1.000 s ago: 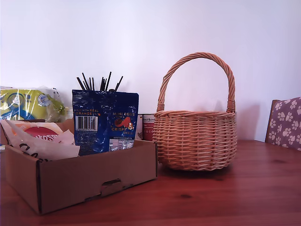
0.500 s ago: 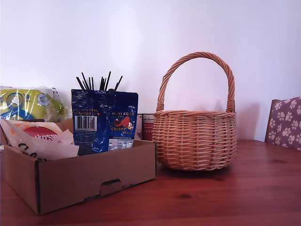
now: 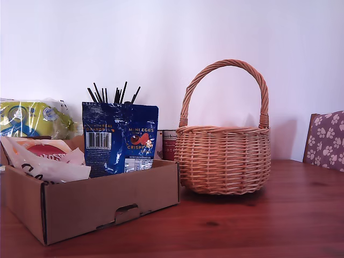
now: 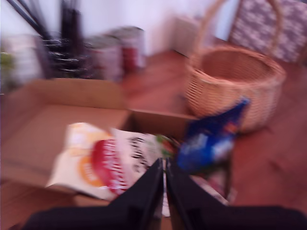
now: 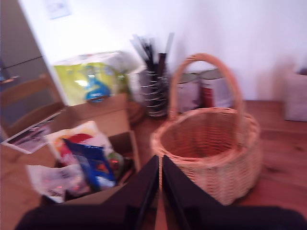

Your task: Move the bags of Easter eggs from the cardboard box on the left into the woven basket on the right side.

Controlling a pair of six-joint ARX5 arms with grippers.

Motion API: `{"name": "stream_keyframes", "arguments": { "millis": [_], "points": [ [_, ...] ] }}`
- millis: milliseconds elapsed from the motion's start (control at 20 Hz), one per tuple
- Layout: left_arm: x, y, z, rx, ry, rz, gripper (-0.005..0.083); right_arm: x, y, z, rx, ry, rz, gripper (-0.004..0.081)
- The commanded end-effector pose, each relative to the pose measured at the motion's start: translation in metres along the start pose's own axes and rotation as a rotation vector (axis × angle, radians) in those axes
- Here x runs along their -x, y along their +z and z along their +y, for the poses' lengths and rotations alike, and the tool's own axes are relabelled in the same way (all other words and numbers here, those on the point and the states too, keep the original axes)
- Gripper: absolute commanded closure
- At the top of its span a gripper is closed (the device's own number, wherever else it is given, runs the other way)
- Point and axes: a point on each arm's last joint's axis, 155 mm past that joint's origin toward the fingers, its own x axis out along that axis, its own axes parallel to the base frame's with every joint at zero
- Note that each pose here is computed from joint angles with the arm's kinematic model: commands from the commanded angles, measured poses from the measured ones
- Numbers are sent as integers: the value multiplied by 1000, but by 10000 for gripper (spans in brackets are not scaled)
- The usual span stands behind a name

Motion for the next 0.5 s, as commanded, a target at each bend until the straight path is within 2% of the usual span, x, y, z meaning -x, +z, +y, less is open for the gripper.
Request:
{"name": "stream_keyframes", "arguments": {
  "millis": [0,50,150,200,250,350,450],
  "points": [
    [-10,7,-12,-94,-97,28,769,-5,-2,2,-8,17,23,782],
    [-19,10,-19,-130,-155,54,645,-8,-7,3,-15,24,44,782],
    [-38,13,-25,-211,-217,101,203,-13,-14,3,-27,32,78,782],
    [-49,13,-23,-257,-216,134,43,-15,-16,4,-31,37,89,782],
    [-58,10,-22,-313,-216,170,-26,-17,-19,4,-35,42,101,782],
    [-77,10,-23,-426,-225,220,-17,-19,-23,5,-39,49,119,782],
    [-94,15,-24,-486,-237,242,-17,-21,-26,5,-42,49,131,782]
  ]
}}
